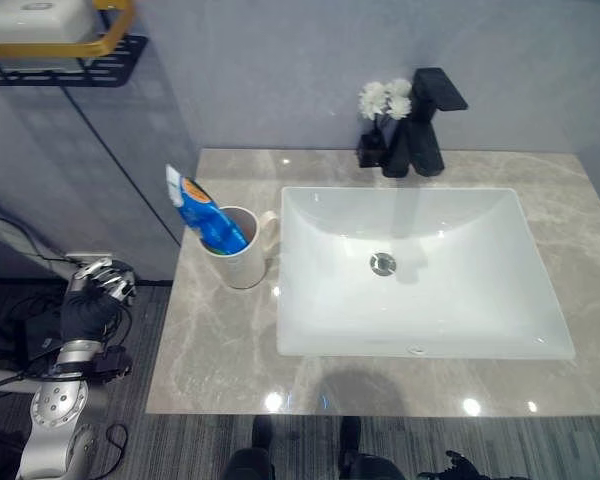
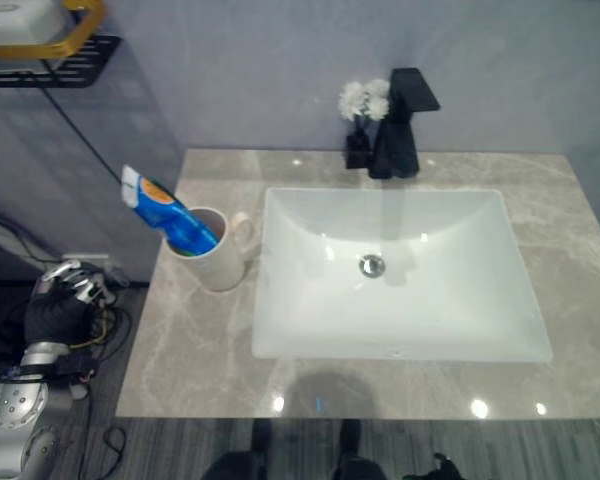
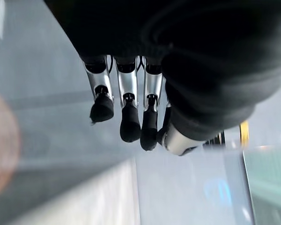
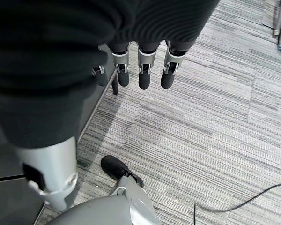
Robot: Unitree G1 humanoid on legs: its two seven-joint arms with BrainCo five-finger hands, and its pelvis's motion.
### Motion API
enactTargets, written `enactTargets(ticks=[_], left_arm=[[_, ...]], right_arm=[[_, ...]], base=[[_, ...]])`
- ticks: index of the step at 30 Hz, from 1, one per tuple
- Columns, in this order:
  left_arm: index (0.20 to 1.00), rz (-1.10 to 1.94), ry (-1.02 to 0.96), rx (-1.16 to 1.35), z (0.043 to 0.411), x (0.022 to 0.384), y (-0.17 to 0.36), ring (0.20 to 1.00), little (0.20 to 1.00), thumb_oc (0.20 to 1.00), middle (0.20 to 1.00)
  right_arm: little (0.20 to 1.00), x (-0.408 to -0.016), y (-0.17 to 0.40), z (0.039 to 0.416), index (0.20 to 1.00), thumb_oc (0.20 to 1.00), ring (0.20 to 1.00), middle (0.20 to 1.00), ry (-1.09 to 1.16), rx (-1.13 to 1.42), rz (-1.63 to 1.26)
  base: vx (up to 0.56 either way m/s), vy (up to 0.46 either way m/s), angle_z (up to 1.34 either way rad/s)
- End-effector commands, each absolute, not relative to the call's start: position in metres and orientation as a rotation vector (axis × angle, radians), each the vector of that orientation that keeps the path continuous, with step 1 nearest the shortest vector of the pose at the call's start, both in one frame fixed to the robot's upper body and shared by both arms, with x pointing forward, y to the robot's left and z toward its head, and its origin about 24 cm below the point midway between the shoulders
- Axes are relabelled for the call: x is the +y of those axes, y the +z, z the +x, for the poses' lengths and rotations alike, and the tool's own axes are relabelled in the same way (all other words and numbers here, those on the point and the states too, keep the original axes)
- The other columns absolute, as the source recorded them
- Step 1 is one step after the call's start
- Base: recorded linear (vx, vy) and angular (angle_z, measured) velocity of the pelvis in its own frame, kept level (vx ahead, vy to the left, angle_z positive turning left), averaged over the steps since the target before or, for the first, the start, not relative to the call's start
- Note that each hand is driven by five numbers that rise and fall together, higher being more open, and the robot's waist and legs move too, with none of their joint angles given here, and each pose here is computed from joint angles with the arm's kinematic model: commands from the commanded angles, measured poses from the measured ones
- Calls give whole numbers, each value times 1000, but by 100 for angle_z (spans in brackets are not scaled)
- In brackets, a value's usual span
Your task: Put brush and paste in cup on sink, flatten towel.
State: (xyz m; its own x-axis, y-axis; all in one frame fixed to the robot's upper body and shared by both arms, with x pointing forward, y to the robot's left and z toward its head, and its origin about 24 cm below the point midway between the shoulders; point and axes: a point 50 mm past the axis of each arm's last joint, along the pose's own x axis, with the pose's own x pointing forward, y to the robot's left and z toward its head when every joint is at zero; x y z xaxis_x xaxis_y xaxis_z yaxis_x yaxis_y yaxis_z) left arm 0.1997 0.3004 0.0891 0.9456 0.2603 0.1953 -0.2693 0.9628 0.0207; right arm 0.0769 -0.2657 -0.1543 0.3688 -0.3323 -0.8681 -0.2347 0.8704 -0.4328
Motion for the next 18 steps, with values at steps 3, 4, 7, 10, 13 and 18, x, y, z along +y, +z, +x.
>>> enactTargets(ticks=[3, 4, 7, 10, 13, 18], left_arm=[[200, 101, 353, -294, 190, 316, 108, 200, 200, 200, 200], [200, 101, 353, -294, 190, 317, 108, 200, 200, 200, 200], [200, 57, 143, -297, 188, 301, 119, 200, 200, 200, 200], [200, 23, -100, -253, 184, 290, 133, 200, 200, 200, 200], [200, 121, -289, -172, 180, 284, 147, 200, 200, 200, 200], [200, 245, -648, -41, 180, 258, 170, 200, 200, 200, 200]], right_arm=[[1000, -266, -146, 108, 1000, 1000, 1000, 1000, -79, 1100, -535], [1000, -266, -146, 108, 1000, 1000, 1000, 1000, -79, 1100, -535], [1000, -268, -139, 126, 1000, 1000, 1000, 1000, -57, 1046, -553], [1000, -272, -133, 136, 1000, 1000, 1000, 1000, -9, 1017, -600], [1000, -277, -131, 139, 1000, 1000, 1000, 1000, 20, 1016, -640], [1000, -277, -132, 139, 1000, 1000, 1000, 1000, 100, 1038, -699]], base=[[17, -51, 11], [10, -55, 10], [-13, -47, 8], [-13, -21, 4], [0, 0, 0], [-31, -3, -4]])
